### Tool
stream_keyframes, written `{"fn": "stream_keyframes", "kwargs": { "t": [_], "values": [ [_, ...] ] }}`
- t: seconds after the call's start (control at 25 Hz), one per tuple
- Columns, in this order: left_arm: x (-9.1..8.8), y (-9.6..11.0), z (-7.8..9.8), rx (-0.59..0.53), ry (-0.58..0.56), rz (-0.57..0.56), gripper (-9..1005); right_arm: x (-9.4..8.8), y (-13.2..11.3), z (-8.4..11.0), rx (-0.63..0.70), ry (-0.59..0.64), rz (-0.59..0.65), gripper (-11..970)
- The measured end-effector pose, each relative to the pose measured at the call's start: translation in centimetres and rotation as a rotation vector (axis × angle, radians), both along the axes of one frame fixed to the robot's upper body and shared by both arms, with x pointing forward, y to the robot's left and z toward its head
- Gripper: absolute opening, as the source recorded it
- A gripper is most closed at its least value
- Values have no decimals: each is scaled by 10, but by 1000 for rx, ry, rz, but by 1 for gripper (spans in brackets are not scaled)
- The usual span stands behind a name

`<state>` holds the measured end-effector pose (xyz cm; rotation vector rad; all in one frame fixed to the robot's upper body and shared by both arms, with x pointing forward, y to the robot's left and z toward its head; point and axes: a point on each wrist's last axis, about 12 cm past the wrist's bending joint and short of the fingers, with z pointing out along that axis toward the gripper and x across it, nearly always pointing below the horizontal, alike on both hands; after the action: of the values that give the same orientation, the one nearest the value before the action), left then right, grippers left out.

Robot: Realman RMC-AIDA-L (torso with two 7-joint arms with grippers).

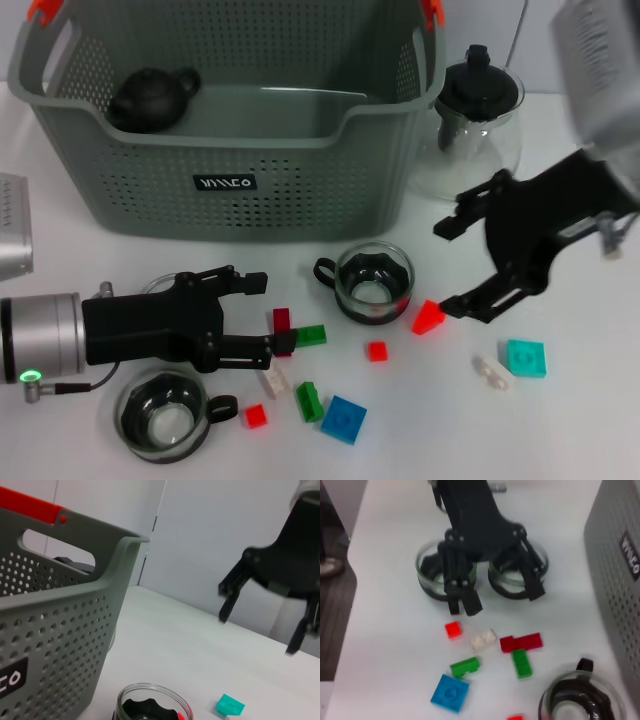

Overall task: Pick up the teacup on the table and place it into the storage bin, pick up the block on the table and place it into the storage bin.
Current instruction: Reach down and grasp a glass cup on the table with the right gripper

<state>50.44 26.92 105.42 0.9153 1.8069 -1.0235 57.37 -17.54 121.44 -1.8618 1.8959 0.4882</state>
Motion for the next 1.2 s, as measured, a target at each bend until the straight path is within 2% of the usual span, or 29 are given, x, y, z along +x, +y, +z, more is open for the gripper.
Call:
{"fn": "stream_keyframes", "kwargs": {
  "t": [0.4, 0.68, 1.2],
  "values": [
    [-2, -1, -2, -6, 10, 2, 919, 10, 34, -36, -105, -34, 21, 882],
    [-3, 0, -3, -7, 11, 5, 919, 10, 60, -59, -156, -93, 59, 881],
    [-5, -1, -6, -6, 13, 11, 919, 17, 86, -90, -203, -144, 33, 876]
  ]
}}
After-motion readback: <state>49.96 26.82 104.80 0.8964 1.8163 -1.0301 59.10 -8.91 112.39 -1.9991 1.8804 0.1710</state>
